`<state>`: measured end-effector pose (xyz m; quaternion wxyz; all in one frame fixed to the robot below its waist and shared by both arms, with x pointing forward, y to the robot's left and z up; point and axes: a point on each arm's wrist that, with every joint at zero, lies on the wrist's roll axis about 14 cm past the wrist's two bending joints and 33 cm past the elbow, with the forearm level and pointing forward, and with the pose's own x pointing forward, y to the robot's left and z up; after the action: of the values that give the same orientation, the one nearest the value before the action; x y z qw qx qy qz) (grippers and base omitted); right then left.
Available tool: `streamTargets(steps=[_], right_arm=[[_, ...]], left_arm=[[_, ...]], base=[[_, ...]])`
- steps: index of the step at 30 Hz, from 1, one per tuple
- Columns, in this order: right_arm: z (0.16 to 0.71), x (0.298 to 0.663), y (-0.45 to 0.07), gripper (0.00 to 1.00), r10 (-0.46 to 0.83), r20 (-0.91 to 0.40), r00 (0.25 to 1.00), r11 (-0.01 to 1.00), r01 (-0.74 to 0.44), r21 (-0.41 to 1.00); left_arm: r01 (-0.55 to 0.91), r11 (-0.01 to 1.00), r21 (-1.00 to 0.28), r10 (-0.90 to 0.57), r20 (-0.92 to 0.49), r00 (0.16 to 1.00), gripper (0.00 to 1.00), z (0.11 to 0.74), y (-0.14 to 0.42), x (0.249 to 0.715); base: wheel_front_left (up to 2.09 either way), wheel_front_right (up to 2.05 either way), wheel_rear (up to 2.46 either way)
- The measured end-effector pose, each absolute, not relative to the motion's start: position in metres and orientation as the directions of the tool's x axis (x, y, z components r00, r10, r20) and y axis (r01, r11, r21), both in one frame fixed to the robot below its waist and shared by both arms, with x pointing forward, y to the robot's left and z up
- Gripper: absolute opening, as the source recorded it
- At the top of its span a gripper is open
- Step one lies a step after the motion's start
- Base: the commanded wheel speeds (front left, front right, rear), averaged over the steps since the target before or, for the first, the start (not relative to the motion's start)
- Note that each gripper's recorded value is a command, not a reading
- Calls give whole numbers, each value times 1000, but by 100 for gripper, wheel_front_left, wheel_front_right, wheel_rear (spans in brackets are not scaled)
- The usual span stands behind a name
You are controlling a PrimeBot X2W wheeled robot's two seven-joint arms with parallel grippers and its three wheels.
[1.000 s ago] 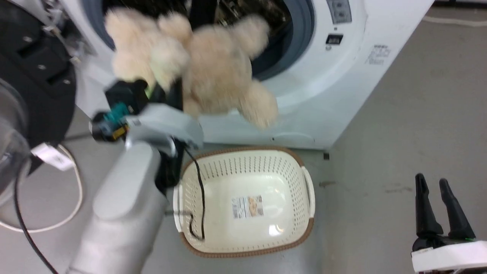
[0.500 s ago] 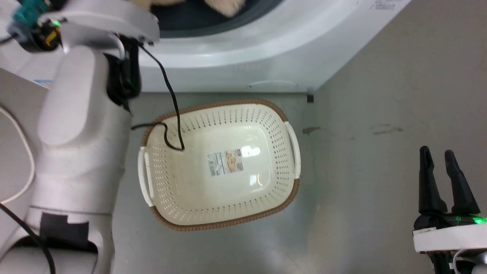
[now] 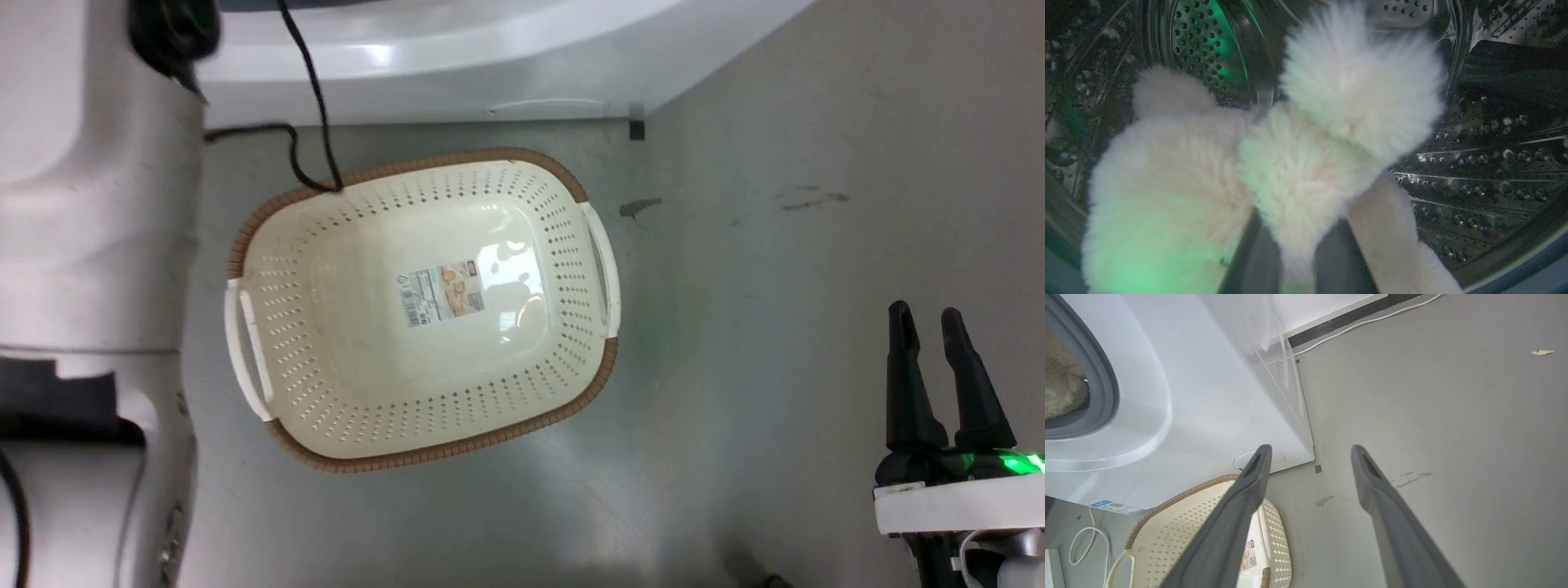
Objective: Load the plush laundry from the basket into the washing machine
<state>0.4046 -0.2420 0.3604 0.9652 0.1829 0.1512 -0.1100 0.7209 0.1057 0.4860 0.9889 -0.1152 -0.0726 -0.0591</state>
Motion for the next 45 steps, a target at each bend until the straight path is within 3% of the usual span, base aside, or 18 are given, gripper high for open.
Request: streamTargets(steps=[20,22,23,33,45], right_arm=[[328,378,-255,100,-217,-428,877,894,354,273],[325,377,-255,100,-220,-433,874,894,359,270],[323,376,-255,100,-220,-437,872,893,360,270],[316,381,-249,100,-203,-442,874,894,350,281],[334,416,-235,100,-135,-366,921,916,256,307]], left_arm=[[126,969,-214,-87,186,979,0,476,101,778],[116,970,-214,-80,170,982,39,470,101,780],[110,971,-214,-74,167,983,100,468,101,782],[104,972,-209,-70,163,984,100,471,110,782],[143,963,-227,-102,186,977,100,492,115,750]], base=[[0,0,0],[0,0,0],[0,0,0],[0,0,0],[0,0,0]])
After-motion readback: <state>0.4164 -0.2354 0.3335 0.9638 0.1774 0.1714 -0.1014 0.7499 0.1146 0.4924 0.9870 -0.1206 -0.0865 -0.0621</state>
